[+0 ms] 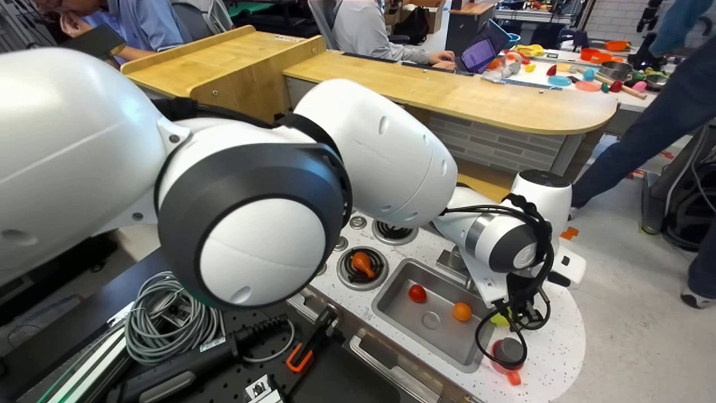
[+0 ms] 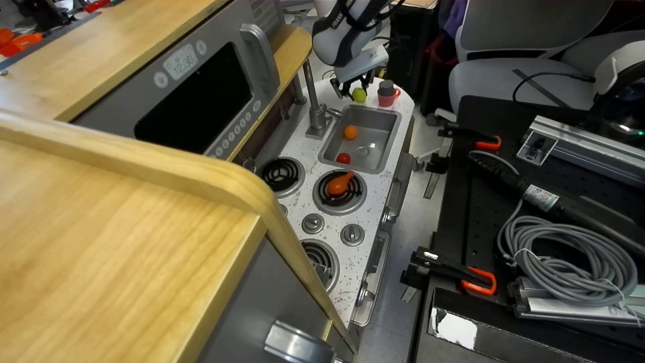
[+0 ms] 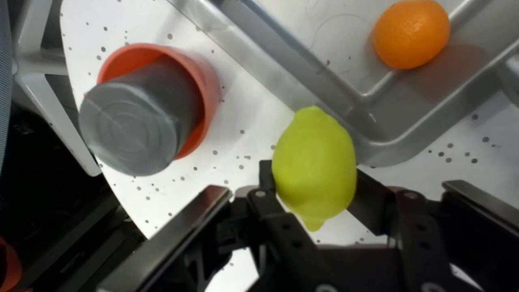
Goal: Take the lemon out of the sink and put it on the counter
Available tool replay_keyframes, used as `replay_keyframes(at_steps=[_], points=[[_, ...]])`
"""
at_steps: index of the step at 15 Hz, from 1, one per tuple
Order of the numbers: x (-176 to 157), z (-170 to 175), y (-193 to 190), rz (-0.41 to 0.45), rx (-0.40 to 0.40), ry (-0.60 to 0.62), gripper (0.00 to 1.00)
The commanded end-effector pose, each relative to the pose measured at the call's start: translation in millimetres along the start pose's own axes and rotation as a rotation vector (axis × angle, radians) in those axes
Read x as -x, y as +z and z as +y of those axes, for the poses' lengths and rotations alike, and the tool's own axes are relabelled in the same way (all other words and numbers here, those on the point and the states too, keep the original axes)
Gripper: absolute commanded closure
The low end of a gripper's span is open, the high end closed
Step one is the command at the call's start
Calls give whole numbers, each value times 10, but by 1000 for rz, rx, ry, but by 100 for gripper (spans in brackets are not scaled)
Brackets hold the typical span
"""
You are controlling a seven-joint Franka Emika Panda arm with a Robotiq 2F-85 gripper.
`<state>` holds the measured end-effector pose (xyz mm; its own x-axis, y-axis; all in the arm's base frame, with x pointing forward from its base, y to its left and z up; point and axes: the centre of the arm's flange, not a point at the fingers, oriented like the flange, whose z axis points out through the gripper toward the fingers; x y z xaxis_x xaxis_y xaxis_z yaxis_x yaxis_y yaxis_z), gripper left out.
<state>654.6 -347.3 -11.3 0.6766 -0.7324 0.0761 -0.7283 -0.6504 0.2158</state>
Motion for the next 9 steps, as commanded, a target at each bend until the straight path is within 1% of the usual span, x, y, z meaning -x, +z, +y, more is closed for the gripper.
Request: replay_keyframes(at_steps=[1, 2, 3, 4, 7, 8, 9], points=[[-271, -172, 157, 3, -22, -29, 82], [-266, -185, 177, 4, -23, -33, 82], [-257, -179, 176, 5, -25, -30, 32], [-239, -181, 170, 5, -29, -38, 31], [-187, -161, 56, 20, -20, -52, 11], [-130, -137, -34, 28, -27, -59, 2], [-79, -118, -115, 35, -30, -65, 0]])
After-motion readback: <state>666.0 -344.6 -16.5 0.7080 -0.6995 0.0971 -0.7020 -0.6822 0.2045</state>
